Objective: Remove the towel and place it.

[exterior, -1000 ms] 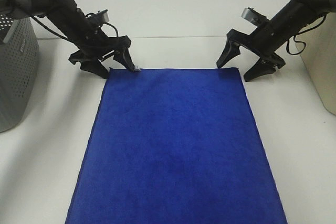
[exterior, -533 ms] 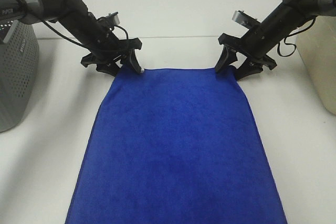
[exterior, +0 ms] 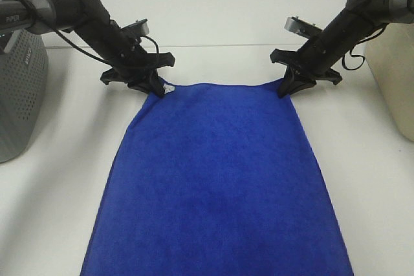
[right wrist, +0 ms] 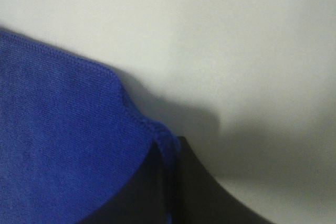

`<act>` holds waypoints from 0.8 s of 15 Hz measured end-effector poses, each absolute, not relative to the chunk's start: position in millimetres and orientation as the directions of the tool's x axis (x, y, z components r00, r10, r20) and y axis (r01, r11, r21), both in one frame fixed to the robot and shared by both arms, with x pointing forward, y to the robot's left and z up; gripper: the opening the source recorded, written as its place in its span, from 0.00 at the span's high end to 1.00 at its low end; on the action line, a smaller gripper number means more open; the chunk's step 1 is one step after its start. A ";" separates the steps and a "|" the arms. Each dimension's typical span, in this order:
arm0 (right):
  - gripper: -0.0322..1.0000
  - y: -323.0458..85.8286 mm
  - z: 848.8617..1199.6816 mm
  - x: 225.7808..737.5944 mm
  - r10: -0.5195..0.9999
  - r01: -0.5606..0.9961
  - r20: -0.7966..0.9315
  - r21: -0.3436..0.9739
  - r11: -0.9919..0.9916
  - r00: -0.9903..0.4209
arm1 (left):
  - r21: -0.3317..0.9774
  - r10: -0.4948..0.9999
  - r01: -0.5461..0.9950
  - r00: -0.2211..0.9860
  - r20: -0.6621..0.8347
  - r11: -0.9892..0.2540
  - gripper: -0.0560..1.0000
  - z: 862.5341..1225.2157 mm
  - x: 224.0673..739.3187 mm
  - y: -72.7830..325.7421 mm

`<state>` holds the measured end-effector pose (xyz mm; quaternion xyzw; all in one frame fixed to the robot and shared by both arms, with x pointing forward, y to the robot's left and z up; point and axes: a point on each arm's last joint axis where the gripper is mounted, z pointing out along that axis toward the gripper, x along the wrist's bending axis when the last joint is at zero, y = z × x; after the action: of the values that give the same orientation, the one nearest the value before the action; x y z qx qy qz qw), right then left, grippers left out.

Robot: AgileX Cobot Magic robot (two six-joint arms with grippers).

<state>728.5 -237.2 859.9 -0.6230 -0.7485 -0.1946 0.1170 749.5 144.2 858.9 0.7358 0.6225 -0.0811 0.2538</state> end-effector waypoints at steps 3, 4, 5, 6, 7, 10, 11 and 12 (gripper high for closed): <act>0.96 -238.1 860.3 735.4 0.895 0.967 0.395 0.218 0.130 -0.209 | 0.334 0.885 0.935 0.251 -0.393 -0.117 0.95 865.8 758.0 144.0; 0.96 -238.3 860.3 738.1 0.896 0.960 0.387 0.250 0.126 -0.219 | 0.367 0.890 0.923 0.263 -0.372 -0.119 0.95 868.5 762.6 144.6; 0.96 -238.3 861.0 741.4 0.896 0.949 0.377 0.289 0.127 -0.235 | 0.403 0.894 0.907 0.274 -0.355 -0.118 0.95 873.5 767.5 144.9; 0.96 -238.8 861.5 744.7 0.897 0.933 0.358 0.333 0.138 -0.260 | 0.447 0.894 0.887 0.287 -0.343 -0.113 0.95 882.5 772.9 144.5; 0.96 -238.5 861.9 746.1 0.895 0.927 0.357 0.350 0.136 -0.266 | 0.469 0.895 0.876 0.292 -0.338 -0.109 0.95 887.6 775.6 144.4; 0.96 -235.8 872.0 757.7 0.876 0.848 0.322 0.505 0.162 -0.359 | 0.585 0.900 0.806 0.317 -0.298 -0.089 0.95 906.8 787.9 144.7; 0.96 -235.3 876.8 761.5 0.872 0.825 0.308 0.538 0.170 -0.381 | 0.599 0.904 0.796 0.316 -0.288 -0.087 0.95 906.9 789.4 145.3; 0.96 -235.9 882.7 766.6 0.876 0.799 0.283 0.576 0.170 -0.391 | 0.622 0.909 0.779 0.315 -0.273 -0.083 0.95 907.5 791.9 146.3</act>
<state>766.6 -235.9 882.7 -0.5489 -0.7628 -0.3370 -0.0568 791.9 146.3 907.5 0.7301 0.5780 0.0925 0.3526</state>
